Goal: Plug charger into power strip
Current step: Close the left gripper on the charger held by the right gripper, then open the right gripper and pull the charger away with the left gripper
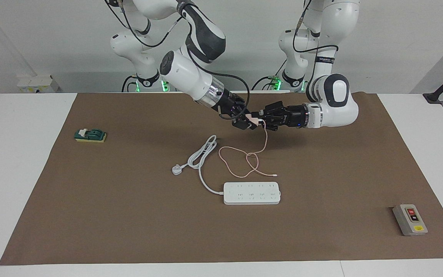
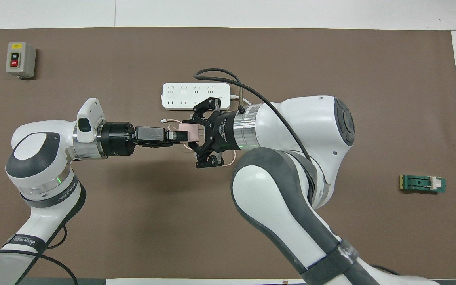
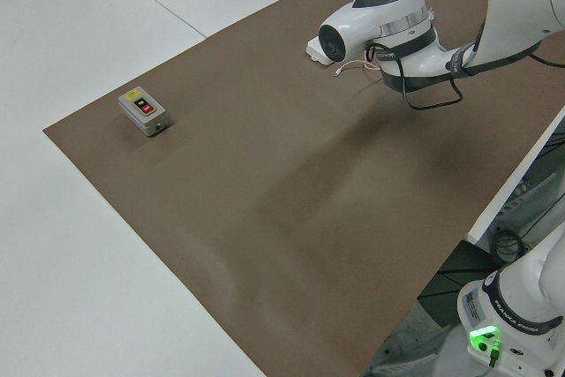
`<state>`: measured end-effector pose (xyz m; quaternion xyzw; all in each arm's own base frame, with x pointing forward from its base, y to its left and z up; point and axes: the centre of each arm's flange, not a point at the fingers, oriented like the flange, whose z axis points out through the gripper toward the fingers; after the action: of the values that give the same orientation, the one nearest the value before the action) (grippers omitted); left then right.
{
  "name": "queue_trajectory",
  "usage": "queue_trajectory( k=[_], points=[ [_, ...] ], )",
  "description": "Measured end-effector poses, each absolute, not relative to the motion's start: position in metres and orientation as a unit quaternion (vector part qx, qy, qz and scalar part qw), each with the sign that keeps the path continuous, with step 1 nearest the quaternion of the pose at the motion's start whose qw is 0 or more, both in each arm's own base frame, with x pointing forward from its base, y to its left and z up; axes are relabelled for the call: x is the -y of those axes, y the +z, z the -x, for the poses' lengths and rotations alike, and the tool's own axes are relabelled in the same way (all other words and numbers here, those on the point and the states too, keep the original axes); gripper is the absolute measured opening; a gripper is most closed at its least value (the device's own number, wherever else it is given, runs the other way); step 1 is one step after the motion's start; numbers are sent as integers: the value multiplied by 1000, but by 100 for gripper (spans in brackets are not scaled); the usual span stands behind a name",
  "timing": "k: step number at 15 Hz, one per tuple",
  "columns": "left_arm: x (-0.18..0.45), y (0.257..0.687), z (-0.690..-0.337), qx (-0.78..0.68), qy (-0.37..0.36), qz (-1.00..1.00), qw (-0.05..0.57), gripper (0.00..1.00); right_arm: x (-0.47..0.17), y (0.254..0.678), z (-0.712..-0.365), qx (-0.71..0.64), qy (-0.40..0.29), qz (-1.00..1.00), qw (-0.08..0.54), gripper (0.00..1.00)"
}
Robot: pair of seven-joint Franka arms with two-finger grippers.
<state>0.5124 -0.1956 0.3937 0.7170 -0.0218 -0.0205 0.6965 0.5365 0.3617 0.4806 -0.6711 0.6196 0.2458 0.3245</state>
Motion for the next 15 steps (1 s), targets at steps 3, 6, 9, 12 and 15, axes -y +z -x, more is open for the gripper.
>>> queue_trajectory(
  k=[3, 6, 9, 12, 15],
  points=[
    [196, 394, -514, 24, -19, -717, 697, 32, -361, 481, -537, -620, 244, 670, 326, 53],
    [195, 400, -518, 29, -13, -716, 697, 32, -360, 480, -538, -628, 247, 664, 324, 80],
    [179, 416, -530, 60, -1, -732, 679, 32, -356, 481, -541, -630, 245, 661, 325, 100],
    [135, 444, -551, 108, 20, -766, 634, 32, -346, 482, -547, -636, 241, 656, 328, 100],
    [76, 460, -568, 141, 17, -794, 591, 32, -326, 485, -560, -647, 234, 644, 335, 100]
  ],
)
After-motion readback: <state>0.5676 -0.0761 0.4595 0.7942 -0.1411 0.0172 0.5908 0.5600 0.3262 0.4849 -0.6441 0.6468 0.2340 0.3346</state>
